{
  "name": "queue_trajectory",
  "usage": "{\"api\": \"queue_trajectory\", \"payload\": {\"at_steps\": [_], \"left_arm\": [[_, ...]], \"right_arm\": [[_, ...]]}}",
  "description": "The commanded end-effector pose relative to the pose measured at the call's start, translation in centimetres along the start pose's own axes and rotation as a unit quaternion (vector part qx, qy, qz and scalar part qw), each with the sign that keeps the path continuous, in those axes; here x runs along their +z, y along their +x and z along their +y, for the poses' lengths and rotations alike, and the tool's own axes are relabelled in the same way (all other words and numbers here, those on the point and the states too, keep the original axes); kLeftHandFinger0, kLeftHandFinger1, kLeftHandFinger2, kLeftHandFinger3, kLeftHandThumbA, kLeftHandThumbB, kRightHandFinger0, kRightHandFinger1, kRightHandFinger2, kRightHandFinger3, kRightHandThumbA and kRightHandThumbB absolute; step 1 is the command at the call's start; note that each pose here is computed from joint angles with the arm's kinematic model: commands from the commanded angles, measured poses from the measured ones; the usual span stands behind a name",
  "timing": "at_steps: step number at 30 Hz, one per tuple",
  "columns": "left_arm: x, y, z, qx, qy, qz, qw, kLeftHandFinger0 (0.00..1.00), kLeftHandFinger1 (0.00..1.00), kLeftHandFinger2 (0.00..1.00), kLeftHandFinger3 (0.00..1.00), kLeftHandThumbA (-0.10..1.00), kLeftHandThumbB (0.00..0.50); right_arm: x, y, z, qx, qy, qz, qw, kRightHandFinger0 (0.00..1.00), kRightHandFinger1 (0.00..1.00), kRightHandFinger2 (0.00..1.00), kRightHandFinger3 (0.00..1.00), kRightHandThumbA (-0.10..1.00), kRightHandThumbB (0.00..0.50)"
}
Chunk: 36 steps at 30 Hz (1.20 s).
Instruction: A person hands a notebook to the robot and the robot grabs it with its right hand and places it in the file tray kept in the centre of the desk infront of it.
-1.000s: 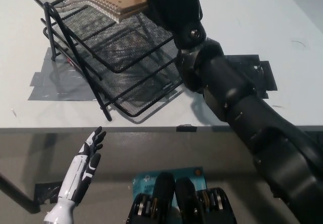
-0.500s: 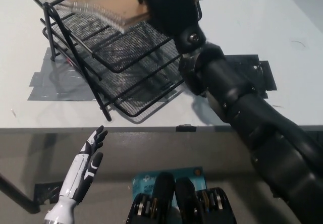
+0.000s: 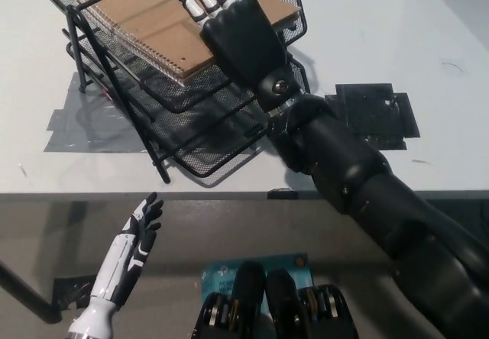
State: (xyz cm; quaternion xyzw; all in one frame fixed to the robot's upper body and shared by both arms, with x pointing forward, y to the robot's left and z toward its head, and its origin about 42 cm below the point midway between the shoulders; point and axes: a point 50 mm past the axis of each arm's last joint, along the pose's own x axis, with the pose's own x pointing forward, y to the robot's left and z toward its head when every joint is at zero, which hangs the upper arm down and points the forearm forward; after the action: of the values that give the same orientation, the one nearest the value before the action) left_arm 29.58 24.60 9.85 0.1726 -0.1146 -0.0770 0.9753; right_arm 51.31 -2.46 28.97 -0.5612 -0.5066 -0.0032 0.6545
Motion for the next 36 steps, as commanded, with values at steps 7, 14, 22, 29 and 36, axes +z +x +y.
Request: {"api": "queue_trajectory", "payload": {"at_steps": [7, 14, 22, 29, 36], "left_arm": [[2.2, 2.1, 1.4, -0.012, 0.019, -0.052, 0.998, 0.92, 0.96, 0.97, 1.0, 1.0, 0.282], [2.3, 2.6, 1.5, -0.014, 0.032, -0.062, 0.998, 0.96, 0.97, 0.97, 1.0, 1.0, 0.244], [2.3, 3.2, 1.7, -0.014, 0.029, -0.065, 0.997, 0.96, 0.97, 0.97, 1.0, 1.0, 0.229], [2.6, 3.5, 1.5, -0.017, 0.029, -0.069, 0.997, 0.97, 0.98, 0.96, 1.0, 1.0, 0.201], [2.8, 4.0, 1.6, -0.019, 0.032, -0.079, 0.996, 0.93, 0.96, 0.96, 1.0, 1.0, 0.176]], "right_arm": [[-0.3, 2.3, -21.2, 0.463, 0.176, -0.043, 0.867, 1.0, 1.0, 1.0, 1.0, 0.76, 0.5], [-4.1, 5.4, -30.8, 0.487, 0.237, -0.056, 0.839, 1.0, 1.0, 1.0, 1.0, 0.84, 0.5], [-5.8, 8.2, -37.8, 0.514, 0.223, -0.059, 0.826, 1.0, 1.0, 1.0, 1.0, 0.75, 0.5], [-5.1, 9.1, -41.0, 0.532, 0.179, -0.064, 0.825, 1.0, 1.0, 1.0, 1.0, 0.66, 0.5], [-5.0, 8.6, -41.7, 0.552, 0.167, -0.068, 0.814, 1.0, 1.0, 1.0, 1.0, 0.57, 0.5]]}}
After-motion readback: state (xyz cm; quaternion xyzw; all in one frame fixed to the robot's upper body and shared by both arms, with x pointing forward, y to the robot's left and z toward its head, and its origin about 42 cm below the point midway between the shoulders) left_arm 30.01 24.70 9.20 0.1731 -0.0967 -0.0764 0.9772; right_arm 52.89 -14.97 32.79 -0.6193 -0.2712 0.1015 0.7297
